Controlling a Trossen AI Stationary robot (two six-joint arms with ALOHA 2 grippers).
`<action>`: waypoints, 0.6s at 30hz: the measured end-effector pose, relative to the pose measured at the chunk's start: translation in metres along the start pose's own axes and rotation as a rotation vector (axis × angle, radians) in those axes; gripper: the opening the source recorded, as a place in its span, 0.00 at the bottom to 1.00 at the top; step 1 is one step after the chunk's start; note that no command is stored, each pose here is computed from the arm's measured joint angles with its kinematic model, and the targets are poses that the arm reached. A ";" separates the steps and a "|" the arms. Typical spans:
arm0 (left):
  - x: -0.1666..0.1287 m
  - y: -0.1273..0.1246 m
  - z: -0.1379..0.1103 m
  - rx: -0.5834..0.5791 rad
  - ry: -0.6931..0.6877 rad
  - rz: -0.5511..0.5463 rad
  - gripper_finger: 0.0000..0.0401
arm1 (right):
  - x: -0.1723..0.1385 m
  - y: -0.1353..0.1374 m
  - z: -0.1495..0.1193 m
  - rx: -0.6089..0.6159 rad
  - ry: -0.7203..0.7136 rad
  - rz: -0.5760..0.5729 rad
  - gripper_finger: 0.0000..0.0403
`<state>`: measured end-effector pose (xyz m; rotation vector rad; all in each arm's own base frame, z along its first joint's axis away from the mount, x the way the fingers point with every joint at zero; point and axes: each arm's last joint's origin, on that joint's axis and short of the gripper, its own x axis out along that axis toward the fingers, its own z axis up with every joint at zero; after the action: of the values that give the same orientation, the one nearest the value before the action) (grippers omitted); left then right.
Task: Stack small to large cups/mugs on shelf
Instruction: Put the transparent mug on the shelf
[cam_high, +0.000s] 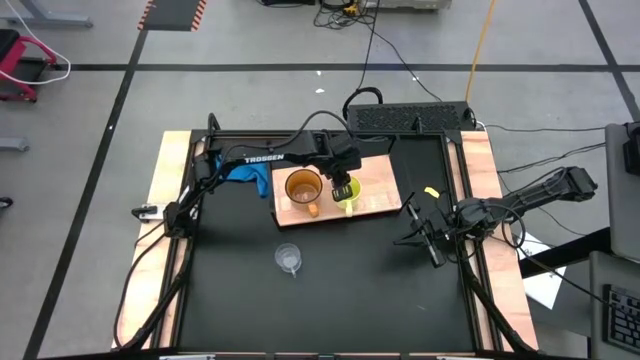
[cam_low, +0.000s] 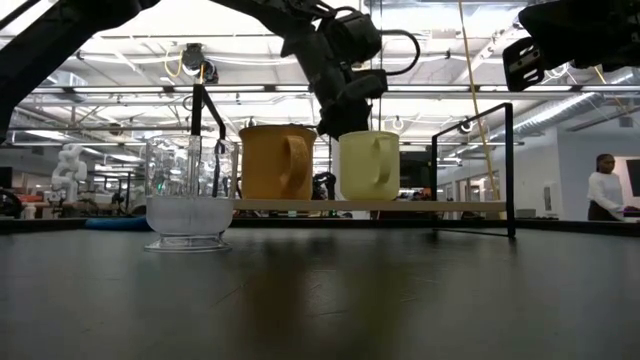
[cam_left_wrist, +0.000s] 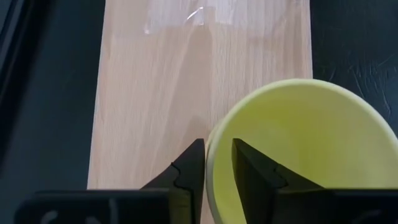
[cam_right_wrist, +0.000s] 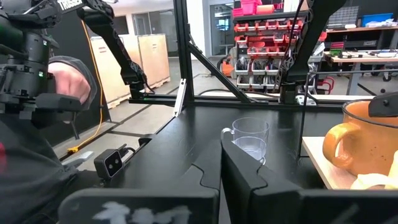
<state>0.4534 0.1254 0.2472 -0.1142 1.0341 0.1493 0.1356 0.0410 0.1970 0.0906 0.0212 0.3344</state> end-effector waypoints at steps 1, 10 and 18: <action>-0.002 0.000 0.000 0.002 -0.004 0.000 0.21 | 0.000 0.000 0.000 0.000 0.000 0.000 0.00; -0.030 -0.001 0.009 0.027 -0.095 0.012 0.21 | 0.000 0.000 0.000 0.000 0.000 0.000 0.00; -0.084 -0.001 0.015 0.028 -0.210 0.066 0.21 | 0.000 0.000 0.000 0.000 0.001 0.000 0.00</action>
<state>0.4237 0.1207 0.3272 -0.0376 0.8310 0.2022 0.1356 0.0410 0.1969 0.0908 0.0224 0.3344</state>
